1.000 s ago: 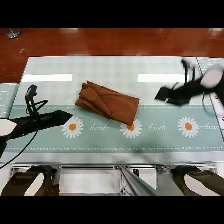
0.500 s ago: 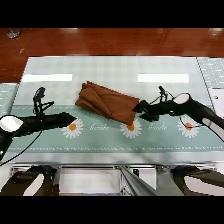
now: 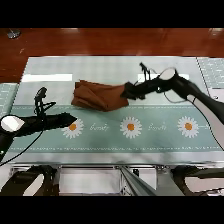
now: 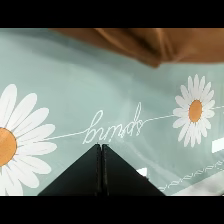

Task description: Fold the shirts.

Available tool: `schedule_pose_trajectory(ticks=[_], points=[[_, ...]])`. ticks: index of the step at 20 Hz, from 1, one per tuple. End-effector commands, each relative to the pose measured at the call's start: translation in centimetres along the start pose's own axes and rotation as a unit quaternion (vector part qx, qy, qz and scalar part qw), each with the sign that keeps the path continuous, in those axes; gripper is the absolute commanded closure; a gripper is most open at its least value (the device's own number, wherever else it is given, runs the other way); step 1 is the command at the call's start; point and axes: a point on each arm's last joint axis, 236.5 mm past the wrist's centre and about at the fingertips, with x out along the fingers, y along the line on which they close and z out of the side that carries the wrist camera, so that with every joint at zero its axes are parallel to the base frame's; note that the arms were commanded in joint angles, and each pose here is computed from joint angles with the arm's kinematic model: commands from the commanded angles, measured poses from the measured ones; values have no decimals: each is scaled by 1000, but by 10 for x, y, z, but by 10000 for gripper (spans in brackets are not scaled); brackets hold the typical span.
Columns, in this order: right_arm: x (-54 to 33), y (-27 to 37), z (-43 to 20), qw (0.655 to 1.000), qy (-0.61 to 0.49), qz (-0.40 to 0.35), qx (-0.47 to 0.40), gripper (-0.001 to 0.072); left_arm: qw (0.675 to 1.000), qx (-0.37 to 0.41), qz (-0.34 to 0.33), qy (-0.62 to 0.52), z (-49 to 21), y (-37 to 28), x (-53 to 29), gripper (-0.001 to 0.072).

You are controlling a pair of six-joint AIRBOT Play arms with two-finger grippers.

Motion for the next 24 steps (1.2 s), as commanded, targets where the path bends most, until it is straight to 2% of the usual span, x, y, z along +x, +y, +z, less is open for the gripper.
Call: schedule_pose_trajectory(ticks=[1, 6, 11, 15, 19, 24], points=[[-64, 46, 53, 993, -43, -55, -97, 689, 1000, 0, 0, 1, 0, 0, 0, 681], [-188, 63, 87, 975, -101, -142, -138, 689, 1000, 0, 0, 1, 0, 0, 0, 681], [-293, 22, 80, 964, -153, -200, -81, 688, 1000, 0, 0, 1, 0, 0, 0, 681], [-374, -35, 53, 947, -187, -262, 21, 688, 1000, 0, 0, 1, 0, 0, 0, 681], [-415, -92, -4, 931, -179, -285, 141, 688, 1000, 2, 0, 1, 0, 0, 0, 681], [-451, -165, -101, 862, -209, -361, 288, 688, 1000, 2, 0, 0, 0, 0, 0, 681]])
